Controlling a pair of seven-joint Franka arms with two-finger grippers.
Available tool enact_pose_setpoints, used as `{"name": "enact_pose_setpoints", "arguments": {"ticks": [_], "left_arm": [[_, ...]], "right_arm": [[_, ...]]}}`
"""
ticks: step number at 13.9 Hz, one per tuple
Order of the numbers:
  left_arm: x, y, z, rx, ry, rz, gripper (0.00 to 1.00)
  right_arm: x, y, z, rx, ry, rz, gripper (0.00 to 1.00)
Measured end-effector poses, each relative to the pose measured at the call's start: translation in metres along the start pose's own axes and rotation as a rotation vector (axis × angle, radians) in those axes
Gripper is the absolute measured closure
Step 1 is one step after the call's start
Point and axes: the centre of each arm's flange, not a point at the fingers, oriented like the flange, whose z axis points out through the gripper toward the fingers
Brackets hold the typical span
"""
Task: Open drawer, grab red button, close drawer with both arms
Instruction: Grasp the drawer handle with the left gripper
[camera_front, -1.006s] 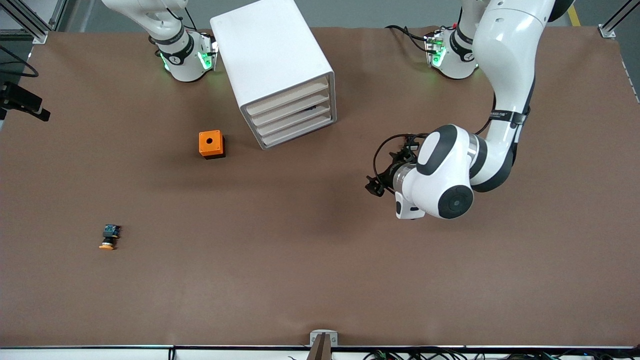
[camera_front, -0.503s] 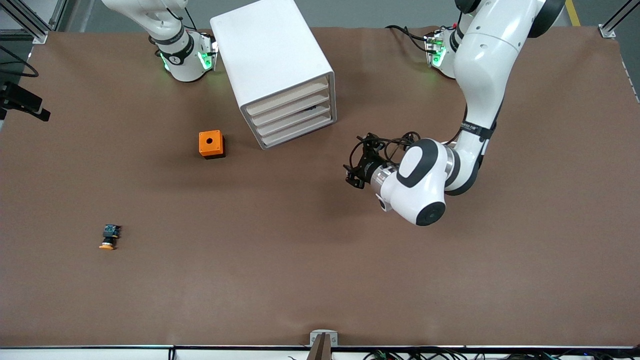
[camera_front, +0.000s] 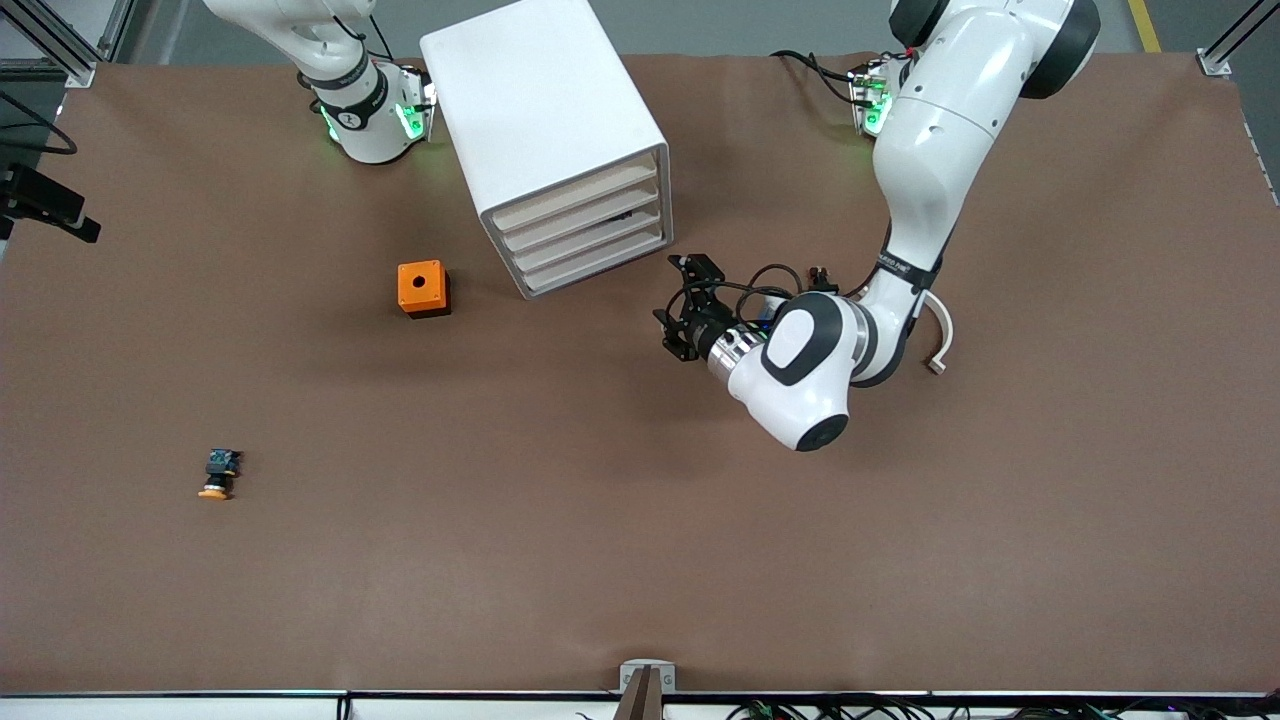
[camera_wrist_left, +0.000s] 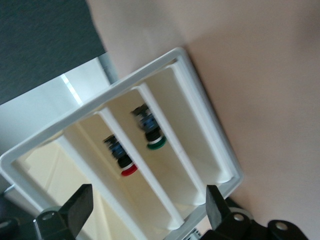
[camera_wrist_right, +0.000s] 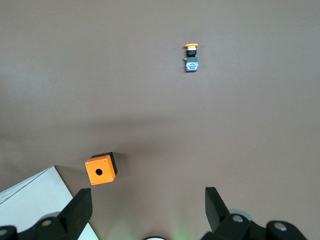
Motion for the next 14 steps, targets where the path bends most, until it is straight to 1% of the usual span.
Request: {"name": "enact_pose_setpoints", "arguments": {"ticks": [2, 4, 6, 8, 9, 10, 11, 12, 14], "left_arm": [[-0.001, 0.001, 0.012, 0.057, -0.025, -0.064, 0.0], [0.005, 0.01, 0.028, 0.092, -0.013, -0.164, 0.02], [0.013, 0.02, 0.045, 0.126, 0.006, -0.234, 0.04], [0.02, 0.026, 0.062, 0.162, 0.03, -0.308, 0.23], [0.024, 0.028, 0.068, 0.18, 0.041, -0.341, 0.36], [0.028, 0.027, 0.074, 0.205, 0.052, -0.362, 0.43], [0.032, 0.026, 0.08, 0.23, 0.063, -0.378, 0.43], [0.035, 0.025, 0.084, 0.252, 0.072, -0.39, 0.49], [0.041, 0.023, 0.094, 0.287, 0.085, -0.407, 0.5]], "right_arm": [[0.0, 0.0, 0.0, 0.0, 0.0, 0.0, 0.0], [0.0, 0.0, 0.0, 0.0, 0.0, 0.0, 0.0], [0.001, 0.0, 0.0, 0.0, 0.005, -0.003, 0.0], [0.001, 0.0, -0.001, -0.001, 0.013, -0.004, 0.0], [0.002, 0.0, -0.001, -0.001, 0.017, -0.004, 0.0], [0.002, 0.0, -0.002, -0.001, 0.021, -0.004, 0.0], [0.003, 0.0, -0.002, -0.002, 0.026, -0.004, 0.0], [0.003, 0.0, -0.003, -0.002, 0.029, -0.004, 0.0], [0.004, 0.0, -0.003, -0.003, 0.038, -0.008, 0.0]]}}
